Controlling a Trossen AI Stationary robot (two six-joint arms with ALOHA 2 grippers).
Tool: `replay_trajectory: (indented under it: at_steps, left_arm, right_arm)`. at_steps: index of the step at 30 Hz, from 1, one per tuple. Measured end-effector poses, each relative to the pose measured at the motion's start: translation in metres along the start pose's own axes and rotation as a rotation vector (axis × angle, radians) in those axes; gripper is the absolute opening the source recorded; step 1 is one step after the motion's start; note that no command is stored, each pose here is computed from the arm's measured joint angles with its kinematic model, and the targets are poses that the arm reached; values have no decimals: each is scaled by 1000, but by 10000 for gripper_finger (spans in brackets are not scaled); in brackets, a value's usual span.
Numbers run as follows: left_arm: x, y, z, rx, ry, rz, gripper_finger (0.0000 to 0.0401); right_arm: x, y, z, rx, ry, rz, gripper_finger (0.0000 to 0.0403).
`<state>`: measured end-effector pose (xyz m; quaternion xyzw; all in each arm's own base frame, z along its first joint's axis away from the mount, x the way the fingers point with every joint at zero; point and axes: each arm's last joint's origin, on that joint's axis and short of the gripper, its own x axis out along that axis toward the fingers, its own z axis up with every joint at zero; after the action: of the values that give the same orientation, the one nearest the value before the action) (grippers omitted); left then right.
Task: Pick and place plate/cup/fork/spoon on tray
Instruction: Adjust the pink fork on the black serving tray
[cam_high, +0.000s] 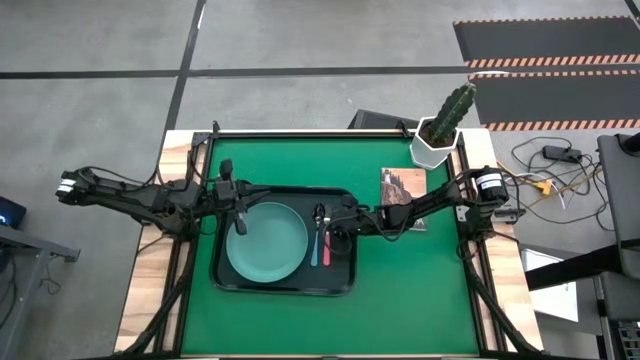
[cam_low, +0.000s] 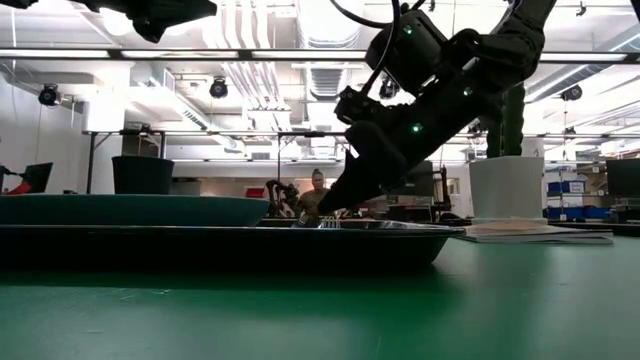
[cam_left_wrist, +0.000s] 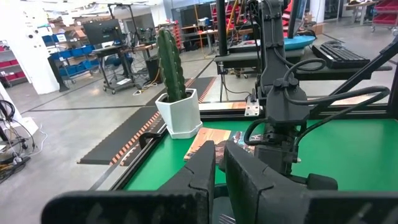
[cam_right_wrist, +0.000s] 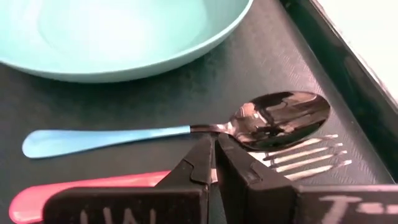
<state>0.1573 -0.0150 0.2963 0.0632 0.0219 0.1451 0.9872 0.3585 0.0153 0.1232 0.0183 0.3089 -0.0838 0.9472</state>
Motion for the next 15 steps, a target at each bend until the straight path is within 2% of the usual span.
replay_trajectory:
  at_steps: [10, 15]
  left_arm:
    - [0, 0, 0, -1, 0, 0, 17]
    - [0, 0, 0, -1, 0, 0, 17]
  right_arm:
    - [0, 1, 8, 9, -86, 11, 9]
    - [0, 1, 5, -1, -49, 6, 9]
